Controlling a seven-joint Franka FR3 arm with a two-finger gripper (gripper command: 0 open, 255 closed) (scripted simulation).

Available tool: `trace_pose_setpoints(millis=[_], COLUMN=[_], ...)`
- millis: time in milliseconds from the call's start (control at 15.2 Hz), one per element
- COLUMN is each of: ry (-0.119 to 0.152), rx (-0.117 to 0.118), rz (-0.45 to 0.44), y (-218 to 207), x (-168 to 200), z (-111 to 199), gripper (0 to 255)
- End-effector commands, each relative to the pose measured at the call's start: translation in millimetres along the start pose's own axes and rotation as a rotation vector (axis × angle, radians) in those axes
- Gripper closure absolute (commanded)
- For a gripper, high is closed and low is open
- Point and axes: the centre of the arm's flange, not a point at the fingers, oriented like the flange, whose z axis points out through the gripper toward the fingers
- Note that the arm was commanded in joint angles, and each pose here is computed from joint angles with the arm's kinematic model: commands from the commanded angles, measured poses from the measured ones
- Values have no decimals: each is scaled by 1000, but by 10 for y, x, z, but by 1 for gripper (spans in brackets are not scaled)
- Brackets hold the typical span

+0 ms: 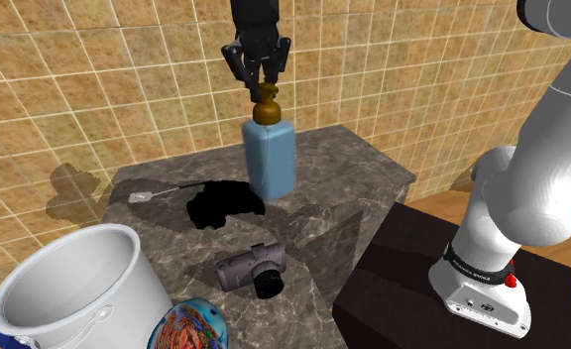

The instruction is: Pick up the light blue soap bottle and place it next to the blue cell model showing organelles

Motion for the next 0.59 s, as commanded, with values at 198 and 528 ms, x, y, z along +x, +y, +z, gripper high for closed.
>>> trace_pose_setpoints(millis=[198,528], ry=[0,0], rx=[0,0], rz=[1,1], y=[-419,-853], x=[-481,-957], z=[-150,-293], gripper=[255,255])
